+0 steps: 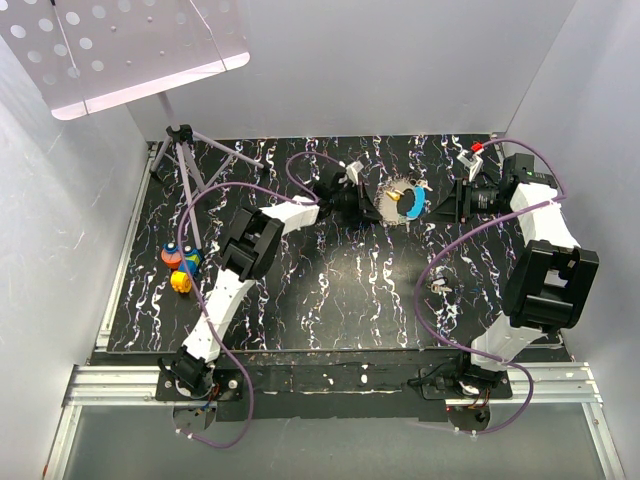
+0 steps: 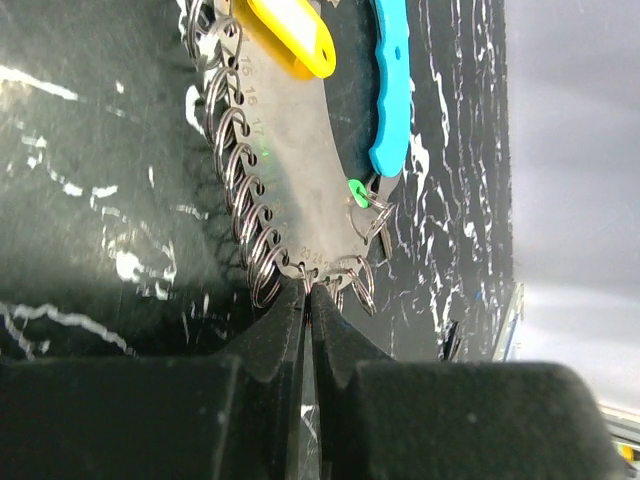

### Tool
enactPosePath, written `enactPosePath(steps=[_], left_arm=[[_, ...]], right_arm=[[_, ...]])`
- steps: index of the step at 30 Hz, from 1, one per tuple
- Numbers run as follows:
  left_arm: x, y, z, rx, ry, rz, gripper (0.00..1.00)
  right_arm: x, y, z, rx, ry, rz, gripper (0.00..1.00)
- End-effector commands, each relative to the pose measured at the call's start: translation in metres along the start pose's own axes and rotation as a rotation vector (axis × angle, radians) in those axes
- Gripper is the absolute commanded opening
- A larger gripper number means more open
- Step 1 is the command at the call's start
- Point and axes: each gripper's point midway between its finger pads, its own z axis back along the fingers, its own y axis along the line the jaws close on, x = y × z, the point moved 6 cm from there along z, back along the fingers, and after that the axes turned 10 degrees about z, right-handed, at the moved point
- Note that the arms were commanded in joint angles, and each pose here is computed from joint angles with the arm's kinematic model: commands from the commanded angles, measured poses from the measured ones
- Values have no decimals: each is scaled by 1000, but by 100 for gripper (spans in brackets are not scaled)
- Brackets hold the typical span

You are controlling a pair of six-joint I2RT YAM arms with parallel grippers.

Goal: Put the keys on the keyring
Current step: Move the keyring to the center of the board.

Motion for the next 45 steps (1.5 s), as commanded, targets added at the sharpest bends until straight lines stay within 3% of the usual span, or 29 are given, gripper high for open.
enactPosePath(steps=[1,8,19,24,30,31,36,40,44,45], left_arm=[[11,-55,39,-47,-80,-190,0],[-18,-65,108,-13,-56,-299,0],[-126,-12,197,103,119,-183,0],[-145,2,215,171,87,-156,0],[-141,5,225,227,-13,-173,0],[-139,3,229,234,-39,-186,3],[-133,-16,251,233,-149,-273,46],[-129,-25,267,241,-227,-317,60],[-122,-29,278,190,-325,-286,95],[-122,-28,279,170,-330,-259,98]], right_arm=[[9,6,3,30,-15,46,49],[4,16,-4,64,28,118,49],[-15,58,-54,223,213,417,50],[-33,84,-86,331,287,572,52],[-56,102,-118,427,383,686,52],[-58,104,-121,431,385,691,52],[-65,114,-124,469,368,652,53],[-70,115,-121,464,377,655,53],[-64,116,-117,433,389,671,53],[-60,115,-116,414,400,671,54]])
